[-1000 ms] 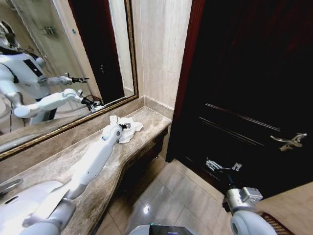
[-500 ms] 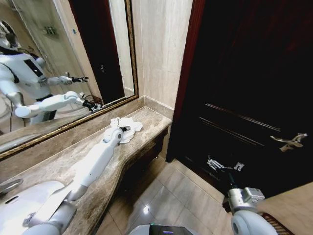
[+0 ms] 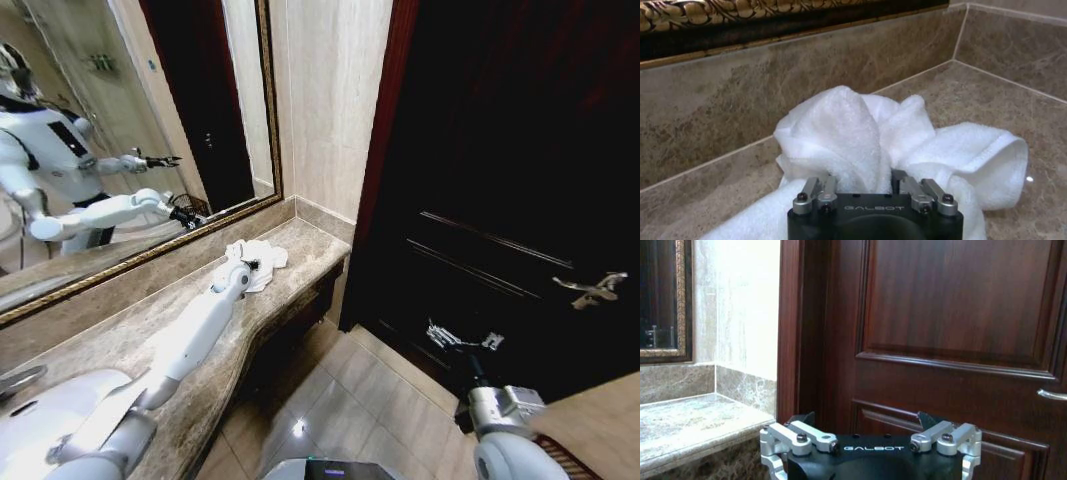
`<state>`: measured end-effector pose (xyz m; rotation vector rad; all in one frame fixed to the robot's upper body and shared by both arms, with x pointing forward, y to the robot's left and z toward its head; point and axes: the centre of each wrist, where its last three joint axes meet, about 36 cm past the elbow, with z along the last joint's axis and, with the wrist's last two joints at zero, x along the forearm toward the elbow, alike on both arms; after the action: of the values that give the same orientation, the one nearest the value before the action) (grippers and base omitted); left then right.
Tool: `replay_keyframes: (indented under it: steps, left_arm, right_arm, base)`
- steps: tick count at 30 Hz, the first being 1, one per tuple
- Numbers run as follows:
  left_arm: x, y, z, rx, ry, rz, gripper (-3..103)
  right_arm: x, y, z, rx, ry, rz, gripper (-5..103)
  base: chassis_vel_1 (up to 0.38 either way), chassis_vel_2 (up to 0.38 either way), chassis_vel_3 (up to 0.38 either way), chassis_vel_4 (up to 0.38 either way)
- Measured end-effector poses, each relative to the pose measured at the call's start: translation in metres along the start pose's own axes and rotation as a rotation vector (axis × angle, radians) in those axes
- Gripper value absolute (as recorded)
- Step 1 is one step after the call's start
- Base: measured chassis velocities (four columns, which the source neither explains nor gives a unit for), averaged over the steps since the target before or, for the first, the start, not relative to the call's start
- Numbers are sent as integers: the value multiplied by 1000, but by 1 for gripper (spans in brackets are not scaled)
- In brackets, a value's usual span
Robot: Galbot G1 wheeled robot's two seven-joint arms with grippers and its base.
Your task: Discard the used towel into the hamper.
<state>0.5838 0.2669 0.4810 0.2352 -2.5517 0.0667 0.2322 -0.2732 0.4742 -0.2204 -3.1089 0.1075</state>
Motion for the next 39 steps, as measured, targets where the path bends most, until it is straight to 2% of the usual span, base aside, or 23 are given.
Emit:
replay_keyframes:
  steps: [7, 9, 11, 12, 14, 15, 18, 19, 21, 22, 25, 26, 29, 30, 32, 34, 35, 37, 39]
  left_arm:
    - [2, 4, -1, 11, -19, -3, 22]
    - [3, 5, -2, 17, -25, -1, 22]
    - [7, 6, -3, 30, -45, 7, 15]
    - [7, 6, -3, 30, -45, 7, 15]
    - [15, 9, -3, 38, -91, 21, 10]
    - [15, 9, -3, 38, -91, 21, 10]
    - [41, 24, -3, 2, -246, 55, 9]
    - [41, 24, -3, 2, -246, 55, 9]
    - [70, 39, -2, -17, -350, 69, 9]
    - [70, 39, -2, -17, -350, 69, 9]
    - [128, 65, 2, -36, -451, 98, 9]
    - [128, 65, 2, -36, -451, 98, 9]
    - [173, 78, 11, -65, -500, 99, 9]
    - [173, 78, 11, -65, -500, 99, 9]
    - [202, 82, 14, -65, -533, 100, 9]
    - [231, 81, 17, -57, -560, 99, 9]
    - [231, 81, 17, -57, -560, 99, 9]
    - [260, 79, 26, -54, -577, 103, 9]
    - [271, 80, 35, -57, -579, 106, 9]
  right_arm:
    - [-2, 1, -1, -4, -8, 0, 100]
    - [-3, 1, -1, -5, -9, -1, 100]
    - [-3, 1, -2, -6, -10, -1, 100]
    - [-3, 1, -2, -6, -10, -1, 100]
    - [-4, 1, -3, -8, -12, 0, 100]
    - [-4, 1, -3, -8, -12, 0, 100]
    - [-5, 0, -8, -12, -26, 5, 100]
    - [-5, 0, -8, -12, -26, 5, 100]
    - [-6, 0, -12, -18, -33, 5, 100]
    - [-6, 0, -12, -18, -33, 5, 100]
    - [-9, 1, -19, -35, -36, -6, 100]
    - [-9, 1, -19, -35, -36, -6, 100]
    - [-10, 1, -23, -48, -36, -17, 100]
    - [-10, 1, -23, -48, -36, -17, 100]
    - [-10, 2, -24, -55, -38, -25, 100]
    - [-10, 3, -27, -64, -40, -35, 100]
    - [-10, 3, -27, -64, -40, -35, 100]
    - [-9, 2, -32, -77, -41, -46, 100]
    - [-8, 1, -36, -80, -40, -51, 100]
  base:
    - [0, 0, 0, 0]
    - [0, 0, 0, 0]
    - [0, 0, 0, 0]
    - [0, 0, 0, 0]
    - [0, 0, 0, 0]
    - [0, 0, 0, 0]
    - [0, 0, 0, 0]
    - [0, 0, 0, 0]
    - [0, 0, 0, 0]
    - [0, 0, 0, 0]
    - [0, 0, 0, 0]
    - [0, 0, 0, 0]
    - [0, 0, 0, 0]
    - [0, 0, 0, 0]
    - [0, 0, 0, 0]
    - [0, 0, 0, 0]
    - [0, 0, 0, 0]
    - [0, 0, 0, 0]
    - [0, 0, 0, 0]
